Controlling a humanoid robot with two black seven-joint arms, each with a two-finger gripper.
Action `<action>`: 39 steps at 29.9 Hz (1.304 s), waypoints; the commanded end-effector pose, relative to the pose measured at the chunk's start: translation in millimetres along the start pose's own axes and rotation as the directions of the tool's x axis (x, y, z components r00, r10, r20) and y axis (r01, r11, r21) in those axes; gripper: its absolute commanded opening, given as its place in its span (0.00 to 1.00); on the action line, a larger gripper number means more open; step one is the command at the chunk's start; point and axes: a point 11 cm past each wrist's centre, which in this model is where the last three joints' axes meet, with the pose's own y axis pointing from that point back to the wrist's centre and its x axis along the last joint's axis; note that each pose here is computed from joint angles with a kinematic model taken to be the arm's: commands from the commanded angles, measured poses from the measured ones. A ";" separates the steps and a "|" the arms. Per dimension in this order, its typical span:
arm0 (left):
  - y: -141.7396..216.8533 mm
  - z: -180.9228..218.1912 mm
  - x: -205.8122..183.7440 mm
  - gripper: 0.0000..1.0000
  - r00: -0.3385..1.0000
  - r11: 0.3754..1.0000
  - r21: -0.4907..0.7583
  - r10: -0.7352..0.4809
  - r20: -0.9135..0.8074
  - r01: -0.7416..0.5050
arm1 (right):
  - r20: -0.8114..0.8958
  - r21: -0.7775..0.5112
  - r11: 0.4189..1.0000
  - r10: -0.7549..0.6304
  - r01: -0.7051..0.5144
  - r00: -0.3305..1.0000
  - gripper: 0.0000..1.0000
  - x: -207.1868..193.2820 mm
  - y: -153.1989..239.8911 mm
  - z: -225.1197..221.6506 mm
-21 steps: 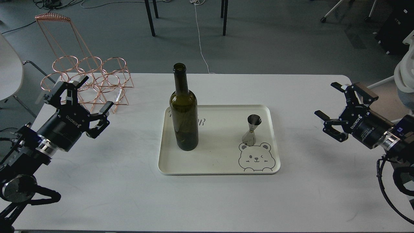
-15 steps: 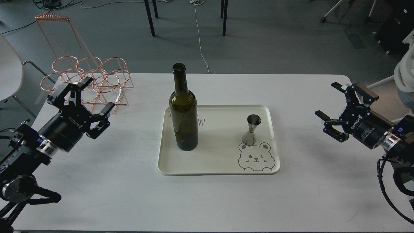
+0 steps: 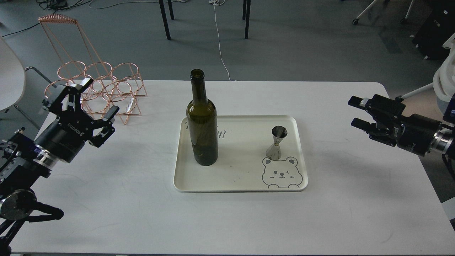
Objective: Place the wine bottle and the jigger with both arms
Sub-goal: 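Move the right gripper toward the steel jigger on the tray, then grasp the steel jigger with the right gripper and lift it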
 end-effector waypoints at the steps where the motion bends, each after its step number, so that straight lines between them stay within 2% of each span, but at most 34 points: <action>1: -0.5 0.7 -1.2 0.98 1.000 1.000 -0.007 -0.003 -0.002 0.003 | -0.372 -0.063 0.998 -0.014 -0.010 0.928 0.99 -16.2 -7.9 8.7; 4: -0.6 1.8 -1.2 0.98 1.000 1.000 -0.010 -0.004 0.000 0.004 | -0.597 -0.031 0.999 0.001 -0.024 0.803 0.99 -40.0 -18.4 17.2; 8: -1.6 2.2 -3.2 0.98 1.000 1.000 -0.013 -0.010 -0.003 0.010 | -0.713 0.070 0.997 0.039 0.016 0.700 0.99 -77.8 -48.1 15.5; 15: -3.2 4.5 -6.8 0.98 1.000 1.000 -0.019 -0.022 -0.002 0.022 | -0.784 0.160 0.987 0.142 -0.023 0.604 0.99 -94.5 -86.2 20.8; 21: -3.7 5.9 -8.9 0.98 1.000 0.999 -0.022 -0.029 -0.002 0.028 | -0.776 0.171 0.984 0.160 -0.041 0.610 0.97 -107.2 -125.7 23.5; 26: -4.8 7.8 -12.3 0.98 0.999 0.999 -0.027 -0.040 -0.002 0.039 | -0.769 0.155 0.987 0.146 -0.041 0.622 0.91 -118.9 -157.2 25.2; 29: -4.9 7.5 -13.0 0.98 0.999 0.999 -0.027 -0.041 -0.002 0.041 | -0.776 0.151 0.988 0.132 -0.021 0.617 0.79 -125.1 -169.4 22.9; 31: -5.1 8.1 -13.2 0.98 0.999 0.999 -0.029 -0.042 -0.002 0.042 | -0.773 0.152 0.988 0.128 -0.015 0.621 0.54 -130.4 -176.6 21.1; 35: -5.3 8.3 -13.7 0.98 0.999 0.999 -0.029 -0.044 -0.002 0.044 | -0.775 0.144 0.989 0.124 -0.017 0.620 0.26 -130.8 -181.6 21.6; 39: -5.3 8.3 -13.7 0.98 0.999 0.999 -0.029 -0.044 -0.002 0.044 | -0.781 0.151 0.988 0.135 -0.025 0.610 0.16 -122.9 -182.6 18.3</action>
